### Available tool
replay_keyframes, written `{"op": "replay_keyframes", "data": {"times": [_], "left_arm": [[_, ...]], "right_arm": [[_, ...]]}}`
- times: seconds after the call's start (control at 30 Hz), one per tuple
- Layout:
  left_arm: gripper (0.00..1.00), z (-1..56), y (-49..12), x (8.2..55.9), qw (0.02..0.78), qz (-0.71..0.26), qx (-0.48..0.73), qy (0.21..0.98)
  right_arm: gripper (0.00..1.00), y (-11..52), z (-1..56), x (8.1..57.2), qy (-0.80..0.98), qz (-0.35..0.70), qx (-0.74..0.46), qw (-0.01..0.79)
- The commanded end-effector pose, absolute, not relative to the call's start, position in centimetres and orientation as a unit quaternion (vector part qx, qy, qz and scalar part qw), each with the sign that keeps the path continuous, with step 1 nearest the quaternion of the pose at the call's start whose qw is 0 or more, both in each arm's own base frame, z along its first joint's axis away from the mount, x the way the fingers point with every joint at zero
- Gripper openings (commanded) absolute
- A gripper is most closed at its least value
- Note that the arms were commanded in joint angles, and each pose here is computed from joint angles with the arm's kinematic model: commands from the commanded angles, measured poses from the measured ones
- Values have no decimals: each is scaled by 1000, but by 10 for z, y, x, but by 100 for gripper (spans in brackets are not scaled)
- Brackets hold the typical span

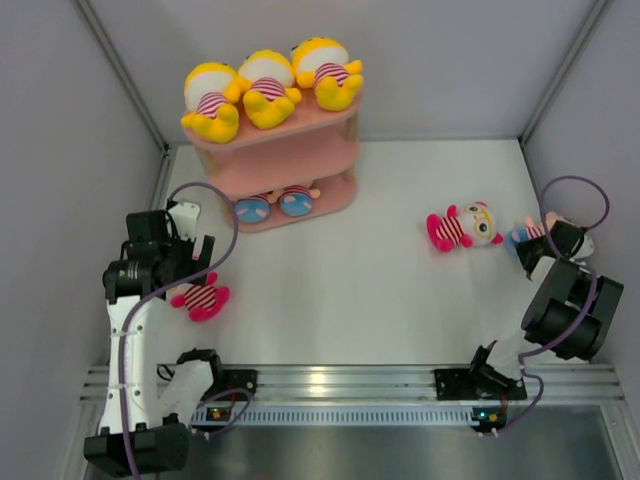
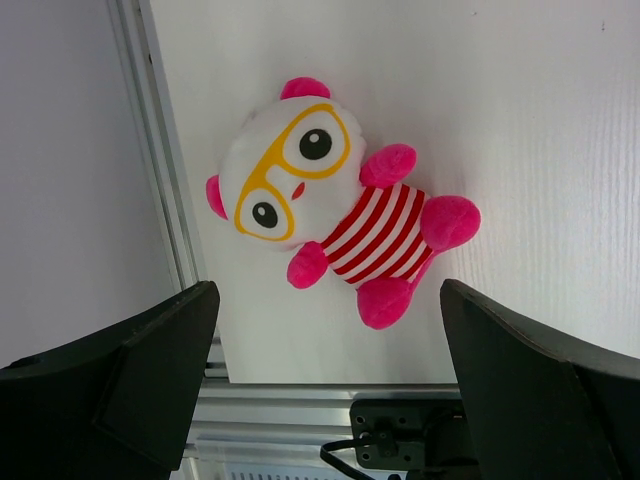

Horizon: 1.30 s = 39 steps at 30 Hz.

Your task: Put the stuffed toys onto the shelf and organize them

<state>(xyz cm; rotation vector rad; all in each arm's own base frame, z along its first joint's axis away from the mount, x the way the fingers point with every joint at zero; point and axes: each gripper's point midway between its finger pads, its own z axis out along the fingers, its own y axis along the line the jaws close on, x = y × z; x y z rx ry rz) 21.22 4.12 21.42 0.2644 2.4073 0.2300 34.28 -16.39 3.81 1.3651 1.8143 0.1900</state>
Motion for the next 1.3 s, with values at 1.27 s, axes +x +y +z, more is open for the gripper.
{"op": "replay_keyframes", "data": {"times": [1.27], "left_arm": [[99, 216, 47, 206, 359, 114, 109, 920]], "right_arm": [[0, 297, 133, 362, 835, 376, -244, 318]]}}
